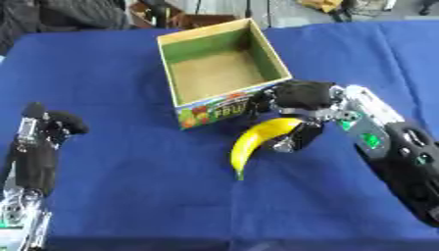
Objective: Pick up objects on the table and place them in the box.
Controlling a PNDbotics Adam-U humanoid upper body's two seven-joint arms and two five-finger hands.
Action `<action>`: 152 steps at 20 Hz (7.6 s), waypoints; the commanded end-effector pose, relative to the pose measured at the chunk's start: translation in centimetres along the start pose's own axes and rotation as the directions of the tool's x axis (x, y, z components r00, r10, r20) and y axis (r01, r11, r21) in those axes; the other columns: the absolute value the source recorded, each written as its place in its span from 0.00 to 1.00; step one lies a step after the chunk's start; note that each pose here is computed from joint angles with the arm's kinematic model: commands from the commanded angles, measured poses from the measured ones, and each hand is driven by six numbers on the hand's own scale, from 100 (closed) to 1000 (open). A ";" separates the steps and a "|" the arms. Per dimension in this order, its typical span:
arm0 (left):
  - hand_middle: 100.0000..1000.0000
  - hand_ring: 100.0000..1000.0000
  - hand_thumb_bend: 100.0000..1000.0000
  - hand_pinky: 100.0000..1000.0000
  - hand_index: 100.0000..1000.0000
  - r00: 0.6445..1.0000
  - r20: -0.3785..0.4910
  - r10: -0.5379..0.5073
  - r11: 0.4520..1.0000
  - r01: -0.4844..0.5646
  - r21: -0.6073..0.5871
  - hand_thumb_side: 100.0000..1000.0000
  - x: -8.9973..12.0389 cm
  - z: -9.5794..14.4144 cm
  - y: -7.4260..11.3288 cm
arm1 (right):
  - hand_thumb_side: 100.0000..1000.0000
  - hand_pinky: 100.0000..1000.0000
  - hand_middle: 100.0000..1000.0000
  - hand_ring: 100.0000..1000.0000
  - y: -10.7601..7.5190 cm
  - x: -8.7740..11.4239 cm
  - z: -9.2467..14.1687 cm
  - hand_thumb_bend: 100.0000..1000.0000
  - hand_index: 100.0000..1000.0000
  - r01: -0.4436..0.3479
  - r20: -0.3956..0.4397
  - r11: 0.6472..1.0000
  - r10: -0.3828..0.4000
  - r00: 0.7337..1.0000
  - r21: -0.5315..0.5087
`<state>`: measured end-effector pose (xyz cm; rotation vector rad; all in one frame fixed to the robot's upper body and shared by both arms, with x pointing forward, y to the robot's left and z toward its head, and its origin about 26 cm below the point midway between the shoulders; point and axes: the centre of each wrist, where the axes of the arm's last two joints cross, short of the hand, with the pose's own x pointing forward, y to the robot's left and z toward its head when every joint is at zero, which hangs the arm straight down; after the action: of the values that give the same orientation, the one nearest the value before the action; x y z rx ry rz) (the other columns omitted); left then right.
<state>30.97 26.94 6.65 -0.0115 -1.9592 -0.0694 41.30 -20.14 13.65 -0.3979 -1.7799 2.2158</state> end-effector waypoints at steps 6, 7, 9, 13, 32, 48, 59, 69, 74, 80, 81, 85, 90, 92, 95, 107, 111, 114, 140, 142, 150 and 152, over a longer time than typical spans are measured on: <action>0.46 0.49 0.11 0.60 0.49 1.000 0.031 0.002 1.000 -0.001 -0.011 0.94 0.8 -0.5 0.0 | 0.20 0.52 0.74 0.77 -0.1 -0.4 -0.1 0.20 0.69 -0.014 -0.005 0.999 0.014 1.000 0.034; 0.46 0.49 0.11 0.60 0.49 1.000 0.031 0.002 1.000 -0.002 -0.011 0.94 0.8 -0.5 0.0 | 0.20 0.52 0.74 0.77 0.0 -0.4 -0.2 0.20 0.69 -0.012 -0.005 0.999 0.013 1.000 0.037; 0.46 0.49 0.11 0.60 0.49 1.000 0.031 0.003 1.000 -0.002 -0.012 0.94 0.8 -0.6 -0.1 | 0.20 0.52 0.74 0.77 0.2 -0.4 -0.2 0.20 0.69 -0.009 -0.008 0.999 0.009 1.000 0.044; 0.46 0.49 0.11 0.60 0.49 0.999 0.032 0.004 1.000 -0.004 -0.012 0.94 0.8 -0.6 -0.1 | 0.20 0.52 0.74 0.77 0.7 -0.5 -0.4 0.20 0.69 -0.002 -0.015 0.998 0.003 1.000 0.063; 0.45 0.49 0.12 0.60 0.49 0.999 0.032 0.008 1.000 -0.007 -0.011 0.94 0.8 -0.6 -0.2 | 0.16 0.32 0.53 0.57 1.5 -0.6 -0.6 0.14 0.51 -0.002 -0.025 0.998 0.004 1.000 0.069; 0.45 0.49 0.12 0.60 0.49 1.000 0.030 0.006 1.000 -0.006 -0.011 0.93 0.8 -0.5 -0.1 | 0.14 0.29 0.51 0.55 -1.7 -0.2 0.6 0.14 0.48 -0.030 -0.024 0.997 0.029 0.999 -0.064; 0.45 0.49 0.12 0.60 0.49 0.999 0.032 0.004 1.000 -0.004 -0.013 0.93 0.8 -0.5 -0.1 | 0.14 0.30 0.51 0.55 -4.2 -0.2 2.0 0.14 0.48 -0.032 -0.045 0.992 0.026 0.999 -0.123; 0.45 0.49 0.13 0.60 0.49 0.999 0.044 0.014 0.999 -0.012 -0.050 0.92 1.2 -0.9 -0.6 | 0.09 0.29 0.51 0.54 -6.8 -1.4 4.9 0.09 0.49 -0.062 -0.129 0.983 0.039 0.991 -0.175; 0.45 0.49 0.13 0.60 0.49 0.998 0.048 0.027 0.995 -0.023 -0.098 0.92 1.3 -1.3 -1.4 | 0.07 0.29 0.51 0.54 -7.5 -2.4 6.5 0.00 0.48 -0.063 -0.197 0.977 0.022 0.980 -0.203; 0.45 0.48 0.13 0.60 0.49 0.997 0.063 0.048 0.985 -0.037 -0.171 0.92 1.8 -2.0 -2.6 | 0.06 0.29 0.51 0.54 -7.9 -3.8 8.7 0.05 0.48 -0.063 -0.292 0.972 -0.007 0.956 -0.228; 0.45 0.48 0.13 0.60 0.49 0.996 0.067 0.051 0.982 -0.038 -0.184 0.92 1.9 -2.1 -2.8 | 0.06 0.29 0.51 0.54 -7.9 -4.1 9.2 0.05 0.48 -0.062 -0.311 0.971 -0.013 0.950 -0.231; 0.45 0.48 0.13 0.59 0.49 0.994 0.084 0.063 0.972 -0.042 -0.232 0.92 2.5 -2.7 -3.5 | 0.06 0.29 0.51 0.54 -7.6 -5.4 11.3 0.04 0.48 -0.058 -0.397 0.971 -0.040 0.917 -0.231; 0.45 0.48 0.13 0.59 0.49 0.992 0.100 0.081 0.956 -0.050 -0.289 0.92 3.0 -3.3 -4.4 | 0.08 0.31 0.52 0.55 -6.4 -7.1 13.5 0.04 0.49 -0.045 -0.495 0.974 -0.074 0.866 -0.224; 0.45 0.48 0.13 0.59 0.49 0.990 0.107 0.088 0.950 -0.052 -0.307 0.91 3.3 -3.5 -4.8 | 0.10 0.32 0.52 0.56 -5.8 -7.7 14.3 0.04 0.50 -0.039 -0.529 0.975 -0.084 0.845 -0.219; 0.45 0.48 0.13 0.59 0.49 0.988 0.119 0.099 0.942 -0.055 -0.331 0.91 3.7 -3.9 -5.2 | 0.12 0.33 0.53 0.57 -4.6 -8.7 15.4 0.03 0.50 -0.027 -0.577 0.977 -0.103 0.811 -0.213; 0.45 0.48 0.13 0.59 0.49 0.985 0.126 0.121 0.926 -0.066 -0.372 0.91 4.1 -4.2 -5.9 | 0.62 0.75 0.82 0.84 -2.6 -9.7 15.4 0.26 0.74 -0.014 -0.574 0.981 -0.102 0.813 -0.195; 0.45 0.48 0.13 0.59 0.49 0.984 0.126 0.122 0.924 -0.066 -0.376 0.91 4.2 -4.2 -6.0 | 0.62 0.75 0.82 0.84 -2.5 -9.6 15.3 0.26 0.74 -0.014 -0.568 0.982 -0.098 0.817 -0.191; 0.45 0.48 0.13 0.59 0.49 0.984 0.126 0.122 0.922 -0.065 -0.382 0.91 4.2 -4.2 -6.1 | 0.76 0.88 0.90 0.92 -2.1 -9.6 15.2 0.39 0.81 0.000 -0.565 0.985 -0.098 0.819 -0.171; 0.45 0.48 0.13 0.59 0.49 0.993 0.102 0.063 0.979 -0.042 -0.199 0.91 2.7 -3.2 -3.1 | 0.70 0.71 0.79 0.87 -2.2 -3.3 9.1 0.00 0.60 0.125 -0.254 0.764 -0.358 0.899 -0.632; 0.45 0.48 0.13 0.59 0.49 0.994 0.095 0.055 0.984 -0.037 -0.177 0.91 2.5 -3.1 -2.8 | 0.72 0.71 0.79 0.87 -1.7 -2.2 8.4 0.00 0.60 0.161 -0.220 0.725 -0.401 0.889 -0.670; 0.45 0.48 0.13 0.59 0.49 0.997 0.071 0.036 0.993 -0.028 -0.117 0.92 1.8 -2.3 -1.9 | 0.75 0.71 0.78 0.87 -1.9 2.1 7.1 0.00 0.59 0.311 -0.086 0.618 -0.526 0.846 -0.722; 0.45 0.48 0.13 0.59 0.49 0.997 0.068 0.034 0.993 -0.026 -0.111 0.92 1.7 -2.2 -1.8 | 0.75 0.71 0.78 0.87 -2.3 3.1 7.2 0.00 0.59 0.345 -0.055 0.600 -0.547 0.835 -0.722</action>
<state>32.25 24.46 8.45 -0.1417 -2.0043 -0.1564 36.31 -25.37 15.62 -0.3291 -2.1409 1.0340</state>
